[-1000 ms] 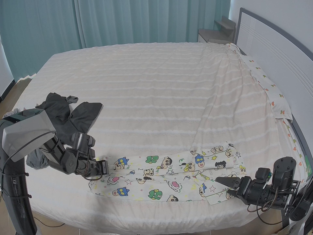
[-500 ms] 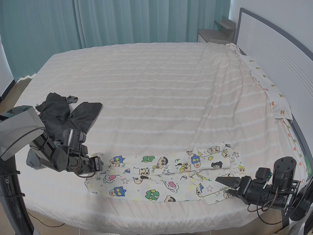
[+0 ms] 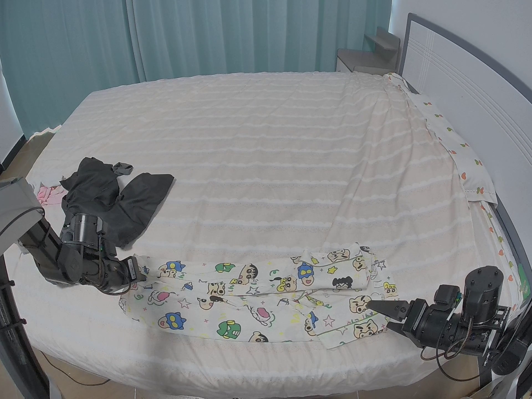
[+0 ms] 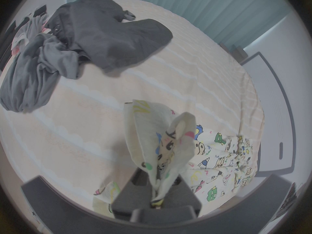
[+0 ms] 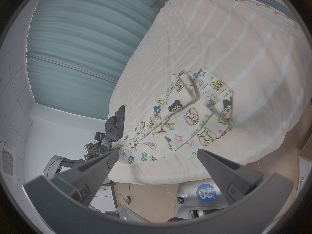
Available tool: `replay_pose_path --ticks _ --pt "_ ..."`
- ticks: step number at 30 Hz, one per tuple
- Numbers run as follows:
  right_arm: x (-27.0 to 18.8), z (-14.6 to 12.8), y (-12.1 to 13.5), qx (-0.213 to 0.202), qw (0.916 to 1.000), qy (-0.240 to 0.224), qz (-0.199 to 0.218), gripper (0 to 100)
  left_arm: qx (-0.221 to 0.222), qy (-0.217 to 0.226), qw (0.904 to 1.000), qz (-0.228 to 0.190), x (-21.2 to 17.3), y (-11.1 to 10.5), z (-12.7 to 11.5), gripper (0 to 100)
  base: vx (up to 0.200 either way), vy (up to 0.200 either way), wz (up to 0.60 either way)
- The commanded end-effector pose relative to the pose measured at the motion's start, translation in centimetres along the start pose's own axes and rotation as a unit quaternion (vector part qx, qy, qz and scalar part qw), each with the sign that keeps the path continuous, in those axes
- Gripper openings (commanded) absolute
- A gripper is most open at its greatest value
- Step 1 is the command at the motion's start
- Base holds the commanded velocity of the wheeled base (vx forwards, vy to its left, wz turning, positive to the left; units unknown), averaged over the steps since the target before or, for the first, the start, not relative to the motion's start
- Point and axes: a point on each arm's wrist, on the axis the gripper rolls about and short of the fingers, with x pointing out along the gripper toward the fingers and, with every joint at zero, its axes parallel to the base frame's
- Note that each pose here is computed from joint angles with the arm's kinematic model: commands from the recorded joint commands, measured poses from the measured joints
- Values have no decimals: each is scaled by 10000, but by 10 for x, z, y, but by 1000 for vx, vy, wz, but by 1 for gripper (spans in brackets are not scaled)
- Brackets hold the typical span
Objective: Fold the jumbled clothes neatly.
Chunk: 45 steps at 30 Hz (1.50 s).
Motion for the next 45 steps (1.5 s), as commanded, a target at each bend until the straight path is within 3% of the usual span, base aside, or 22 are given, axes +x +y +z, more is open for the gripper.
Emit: replay_pose_path --ticks 1,13,19,23,24,26,29,30,31,33,40,45 --pt "-2 -2 -4 14 9999 54 -95 100 -358 -205 9991 40 -16 27 10 0 0 0 0" --pt "-2 -2 -4 25 9999 48 -99 100 -1262 -710 9895 11 -70 93 29 0 0 0 0" --pt "-1 -2 -5 31 9999 54 -121 100 -1359 -736 9880 46 -87 89 31 0 0 0 0" --pt "-1 -2 -5 33 9999 46 -108 100 -1179 -564 9914 -96 -100 46 29 0 0 0 0" --pt "-1 -2 -5 33 9999 46 -108 100 -1179 -564 9914 -96 -100 46 29 0 0 0 0" --pt "-1 -2 -5 33 9999 42 -101 100 -1040 -591 9927 -127 -104 7 27 0 0 0 0" --pt "-1 -1 -4 35 9999 28 -91 100 -911 -625 9938 -86 -101 -23 22 0 0 0 0" --pt "-1 -1 -5 36 9999 32 -98 100 -770 -674 9947 -113 -99 -48 19 0 0 0 0" --pt "-1 -1 -5 36 9999 32 -98 100 -770 -674 9947 -113 -99 -48 19 0 0 0 0" --pt "-1 0 -5 50 9999 15 -107 100 -742 -718 9941 -340 -94 -97 11 0 0 0 0" --pt "-1 0 -6 68 9999 -7 -110 100 -520 -613 9952 -562 -80 -186 -15 0 0 0 0" --pt "-2 1 -5 59 9999 -11 -104 100 -387 -531 9957 -658 -55 -230 -35 0 0 0 0"
